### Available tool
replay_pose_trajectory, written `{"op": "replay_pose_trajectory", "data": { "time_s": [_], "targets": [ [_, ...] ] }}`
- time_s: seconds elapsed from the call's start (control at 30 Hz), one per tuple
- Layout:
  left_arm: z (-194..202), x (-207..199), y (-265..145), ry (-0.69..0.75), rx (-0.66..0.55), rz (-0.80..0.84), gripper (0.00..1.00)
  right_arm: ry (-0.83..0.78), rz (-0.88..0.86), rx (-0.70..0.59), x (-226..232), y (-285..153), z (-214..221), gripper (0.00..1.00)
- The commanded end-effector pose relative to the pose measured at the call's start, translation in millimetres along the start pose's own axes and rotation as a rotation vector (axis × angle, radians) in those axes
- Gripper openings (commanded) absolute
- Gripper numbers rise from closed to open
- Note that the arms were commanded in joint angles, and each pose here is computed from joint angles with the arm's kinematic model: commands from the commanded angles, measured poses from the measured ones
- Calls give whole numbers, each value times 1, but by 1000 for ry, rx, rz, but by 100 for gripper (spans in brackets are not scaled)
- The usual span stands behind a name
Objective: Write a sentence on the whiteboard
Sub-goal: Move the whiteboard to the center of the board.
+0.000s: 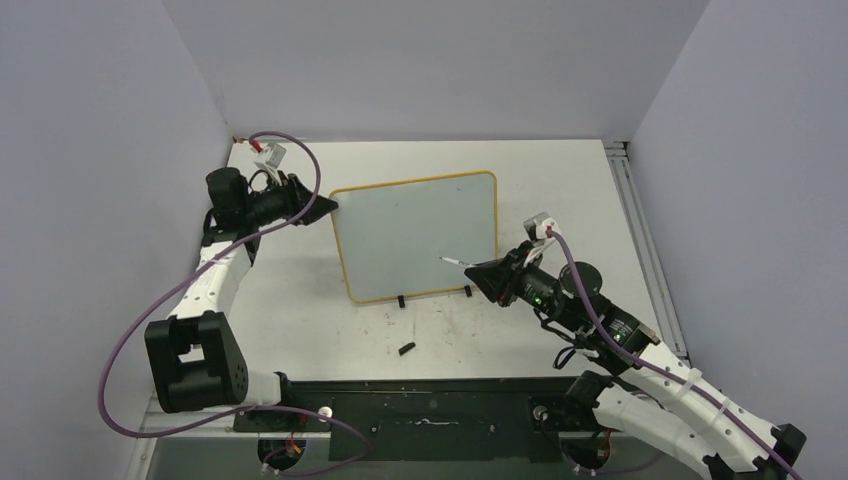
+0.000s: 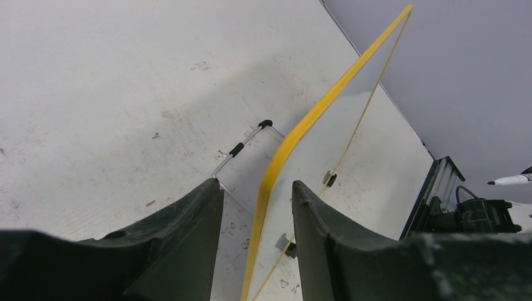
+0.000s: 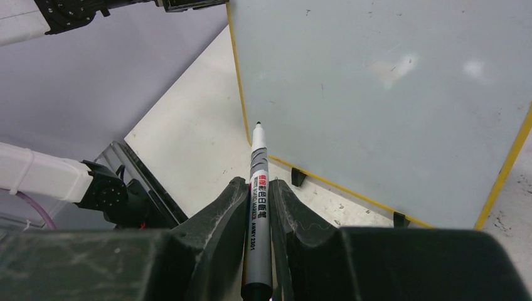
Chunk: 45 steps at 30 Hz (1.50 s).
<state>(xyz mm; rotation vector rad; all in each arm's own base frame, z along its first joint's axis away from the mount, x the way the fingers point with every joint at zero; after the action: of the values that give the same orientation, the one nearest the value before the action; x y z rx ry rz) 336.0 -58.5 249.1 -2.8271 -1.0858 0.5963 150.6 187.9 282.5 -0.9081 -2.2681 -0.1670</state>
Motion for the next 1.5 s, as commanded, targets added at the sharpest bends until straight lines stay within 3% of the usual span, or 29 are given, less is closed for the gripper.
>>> {"op": "replay_pose_trajectory", "data": {
  "time_s": [0.0, 0.13, 0.83, 1.03, 1.47],
  "targets": [
    [-15, -5, 0, 64, -66, 67, 39, 1, -55, -52, 15, 3, -11, 5],
    [-10, -7, -1, 47, -63, 75, 30, -1, -55, -45, 16, 4, -9, 5],
    [16, -44, -8, 24, -68, 131, 8, 2, -48, -37, 16, 4, -1, 5],
    [27, -57, -7, 19, -48, 154, 6, 1, -50, -48, 17, 6, -3, 5],
    [33, -46, -13, 54, 14, 114, 0, 18, -102, -27, 27, 24, 5, 5]
  ]
}}
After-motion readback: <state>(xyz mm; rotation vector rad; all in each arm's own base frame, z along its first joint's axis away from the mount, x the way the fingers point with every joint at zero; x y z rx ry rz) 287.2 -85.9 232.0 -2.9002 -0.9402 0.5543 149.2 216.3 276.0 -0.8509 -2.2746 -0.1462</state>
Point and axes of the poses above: each gripper's point midway between its finger pads, its own y axis out along the fingers, its own x axis along the line the jaws close on, z = x × y, the point moved 6 cm from there along -y, back along the fingers, and after that the axes turned 14 degrees about y, right-handed, at the moved point
